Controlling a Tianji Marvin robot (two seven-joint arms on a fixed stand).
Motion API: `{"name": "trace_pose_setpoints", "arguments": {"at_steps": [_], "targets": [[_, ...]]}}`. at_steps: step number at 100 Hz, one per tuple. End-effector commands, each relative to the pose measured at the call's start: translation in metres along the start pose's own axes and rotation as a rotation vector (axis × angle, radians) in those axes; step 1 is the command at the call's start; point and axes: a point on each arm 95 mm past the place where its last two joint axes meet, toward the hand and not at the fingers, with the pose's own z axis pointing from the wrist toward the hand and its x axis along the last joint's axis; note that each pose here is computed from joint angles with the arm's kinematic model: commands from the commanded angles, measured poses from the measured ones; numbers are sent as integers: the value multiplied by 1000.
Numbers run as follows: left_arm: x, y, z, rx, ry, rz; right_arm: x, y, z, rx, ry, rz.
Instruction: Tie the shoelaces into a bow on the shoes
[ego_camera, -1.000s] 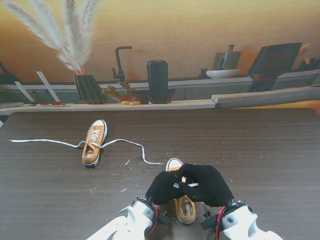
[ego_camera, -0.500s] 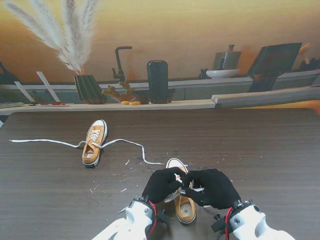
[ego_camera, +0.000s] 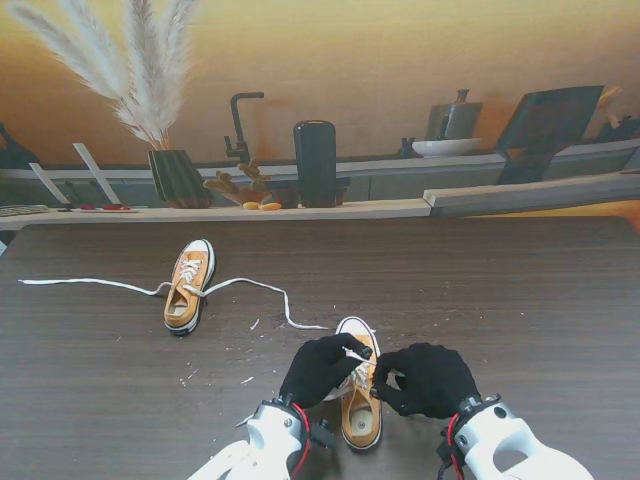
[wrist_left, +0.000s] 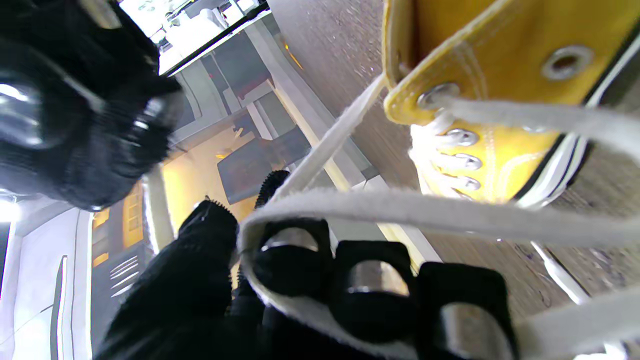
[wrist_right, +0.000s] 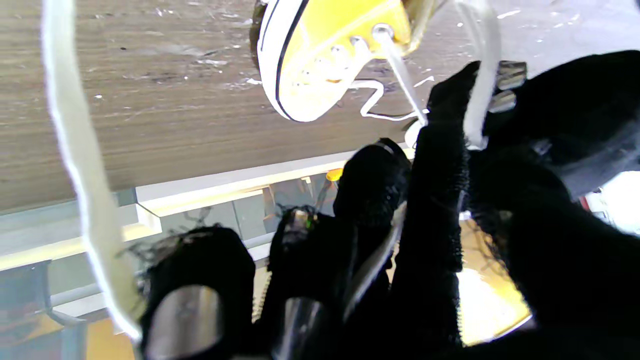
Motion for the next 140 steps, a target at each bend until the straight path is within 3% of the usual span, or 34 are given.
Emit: {"name": "trace_pose_setpoints", "arguments": {"at_steps": [1,21,46,102,140], "targets": [[5,0,0,-2,14,-14,-2,-6,2,20,-7,-18],[6,-3,-3,2,22,-17,-1,-13,7,23,-62,-106],[6,-3,-5,0,29,-17,-2,-24,12,45,-101,-93],[7,-4,-7,-12,40,-6,-6,-38,17,-101,-134,23],[5,-14,-15,-1,29,26,-3,-37,12,-196,-107,3]]}}
